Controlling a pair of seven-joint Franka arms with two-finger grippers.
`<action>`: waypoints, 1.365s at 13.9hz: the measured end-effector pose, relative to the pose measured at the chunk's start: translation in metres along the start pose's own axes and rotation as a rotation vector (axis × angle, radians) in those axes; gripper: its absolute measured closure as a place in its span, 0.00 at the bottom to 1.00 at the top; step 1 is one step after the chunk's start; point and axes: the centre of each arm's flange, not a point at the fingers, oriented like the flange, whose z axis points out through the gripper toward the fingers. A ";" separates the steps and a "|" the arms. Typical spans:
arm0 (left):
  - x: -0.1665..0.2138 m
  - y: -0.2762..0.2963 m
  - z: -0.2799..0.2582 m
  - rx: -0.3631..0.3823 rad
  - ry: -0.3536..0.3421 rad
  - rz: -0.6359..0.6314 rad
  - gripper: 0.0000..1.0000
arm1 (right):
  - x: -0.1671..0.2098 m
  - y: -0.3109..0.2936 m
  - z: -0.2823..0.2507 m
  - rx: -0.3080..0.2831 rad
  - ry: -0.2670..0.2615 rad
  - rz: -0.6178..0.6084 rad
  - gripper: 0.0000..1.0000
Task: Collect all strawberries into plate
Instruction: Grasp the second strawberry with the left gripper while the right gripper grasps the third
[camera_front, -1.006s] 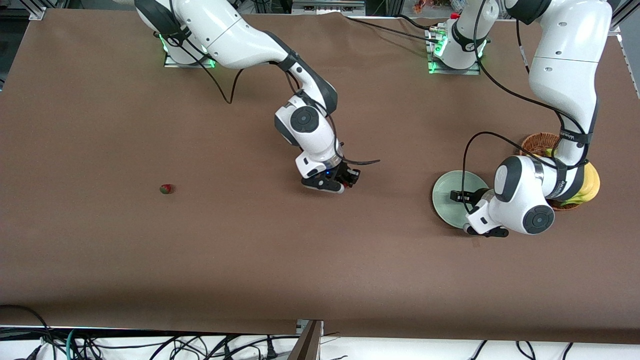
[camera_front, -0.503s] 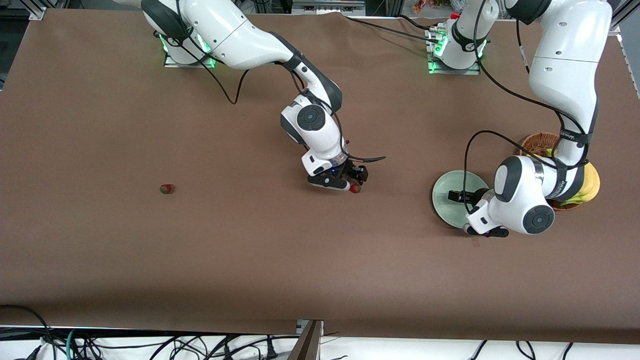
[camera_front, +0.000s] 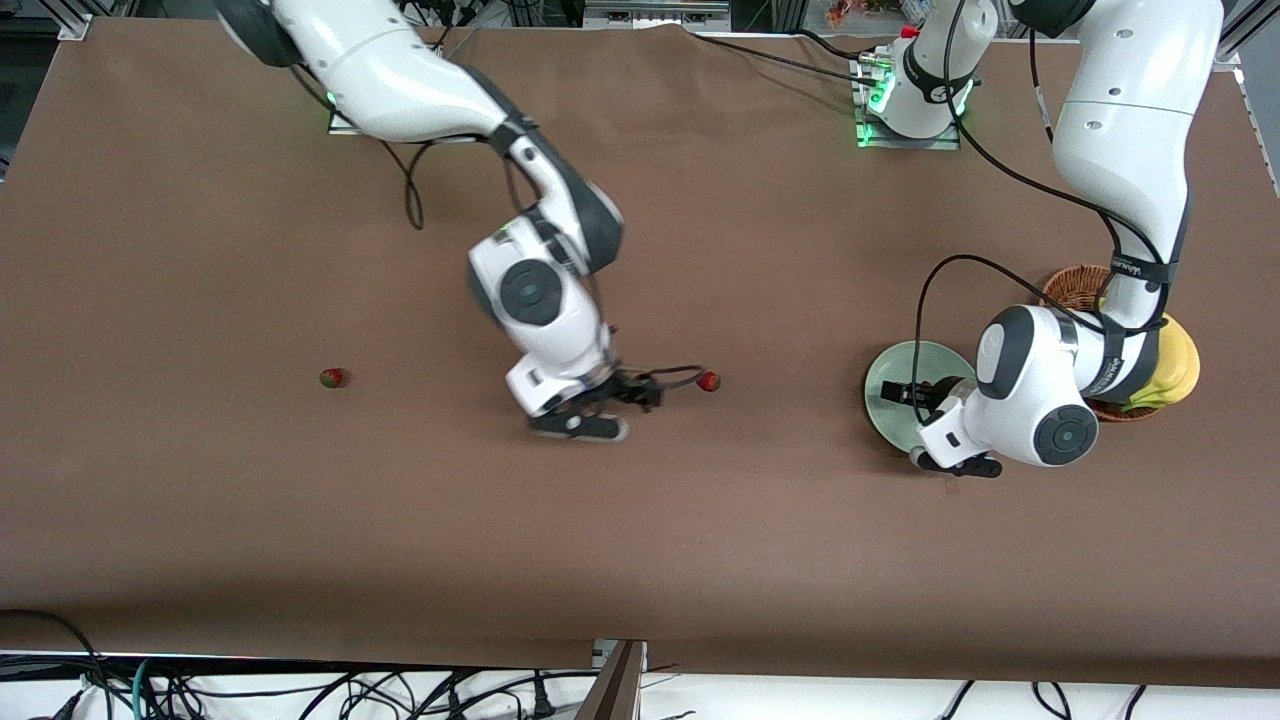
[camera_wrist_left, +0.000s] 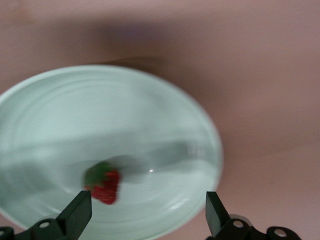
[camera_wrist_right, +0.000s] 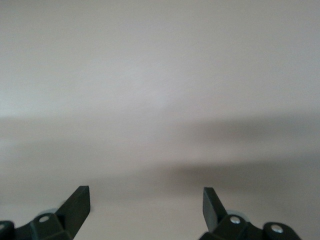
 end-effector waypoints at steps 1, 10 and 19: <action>0.001 0.018 -0.010 -0.017 0.019 0.004 0.00 | 0.015 0.027 -0.012 -0.028 -0.029 -0.025 0.00; -0.006 0.200 -0.010 -0.045 0.149 -0.560 0.00 | 0.087 0.276 -0.035 -0.289 -0.272 -0.202 0.00; 0.006 0.281 0.068 -0.171 0.237 -0.889 0.03 | 0.038 0.360 0.017 -0.304 -0.294 -0.154 0.00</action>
